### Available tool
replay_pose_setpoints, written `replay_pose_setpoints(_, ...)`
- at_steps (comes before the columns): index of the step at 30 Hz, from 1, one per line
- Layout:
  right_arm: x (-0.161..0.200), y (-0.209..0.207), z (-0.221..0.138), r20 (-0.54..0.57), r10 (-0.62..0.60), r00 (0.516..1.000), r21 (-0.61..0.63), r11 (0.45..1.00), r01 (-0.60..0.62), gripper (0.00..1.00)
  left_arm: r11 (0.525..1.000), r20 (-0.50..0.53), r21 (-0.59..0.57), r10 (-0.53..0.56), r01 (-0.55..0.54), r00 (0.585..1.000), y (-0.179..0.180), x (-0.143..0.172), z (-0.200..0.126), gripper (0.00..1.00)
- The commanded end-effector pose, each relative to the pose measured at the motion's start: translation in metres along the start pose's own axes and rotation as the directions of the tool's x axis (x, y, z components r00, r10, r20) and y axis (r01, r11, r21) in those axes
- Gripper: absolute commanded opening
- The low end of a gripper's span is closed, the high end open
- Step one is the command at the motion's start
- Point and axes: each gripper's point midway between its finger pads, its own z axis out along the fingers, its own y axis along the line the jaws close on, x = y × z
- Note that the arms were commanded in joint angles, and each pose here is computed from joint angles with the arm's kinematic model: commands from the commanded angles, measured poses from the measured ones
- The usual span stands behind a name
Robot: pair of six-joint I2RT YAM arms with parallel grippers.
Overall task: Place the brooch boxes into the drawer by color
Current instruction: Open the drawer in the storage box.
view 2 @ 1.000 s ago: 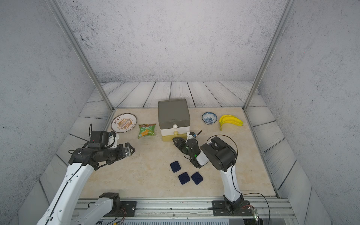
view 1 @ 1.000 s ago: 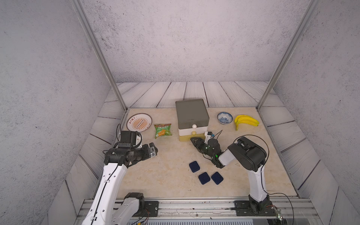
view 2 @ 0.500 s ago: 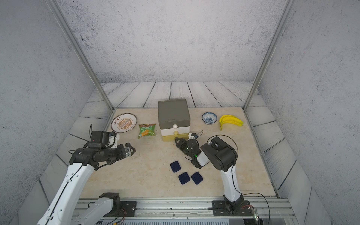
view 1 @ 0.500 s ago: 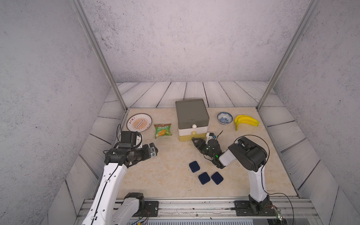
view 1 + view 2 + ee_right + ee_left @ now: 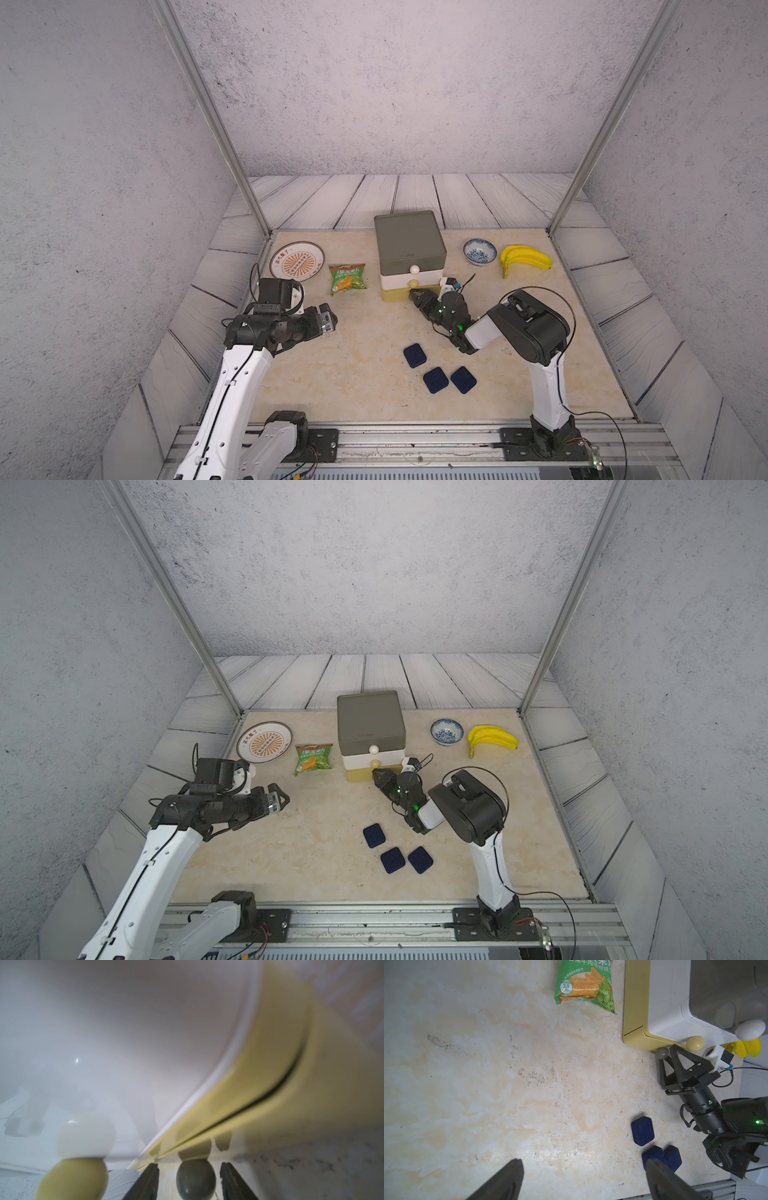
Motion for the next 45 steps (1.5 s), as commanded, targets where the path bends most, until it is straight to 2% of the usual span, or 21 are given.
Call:
replay_pose_setpoints(1,0.002,0.004,0.010,-0.014,-0.005,1.000,-0.019,1.000,0.004,0.52,1.000,-0.005,-0.011,0.001,-0.001,1.000,0.004,0.000,0.003,0.98)
replay_pose_setpoints(13,0.008,-0.005,0.013,-0.039,-0.002,0.999,0.016,1.000,0.002,0.51,1.000,-0.007,-0.012,0.003,-0.003,1.000,0.005,0.001,0.005,0.98)
replay_pose_setpoints(33,0.019,-0.040,-0.013,-0.040,0.051,0.998,0.123,0.991,-0.046,0.52,1.000,-0.014,-0.010,-0.003,0.003,1.000,0.005,0.001,0.008,0.98)
replay_pose_setpoints(45,0.010,-0.021,0.004,-0.024,0.023,0.999,0.070,0.997,-0.021,0.53,1.000,-0.013,-0.022,0.002,-0.003,1.000,0.007,0.001,0.006,0.98)
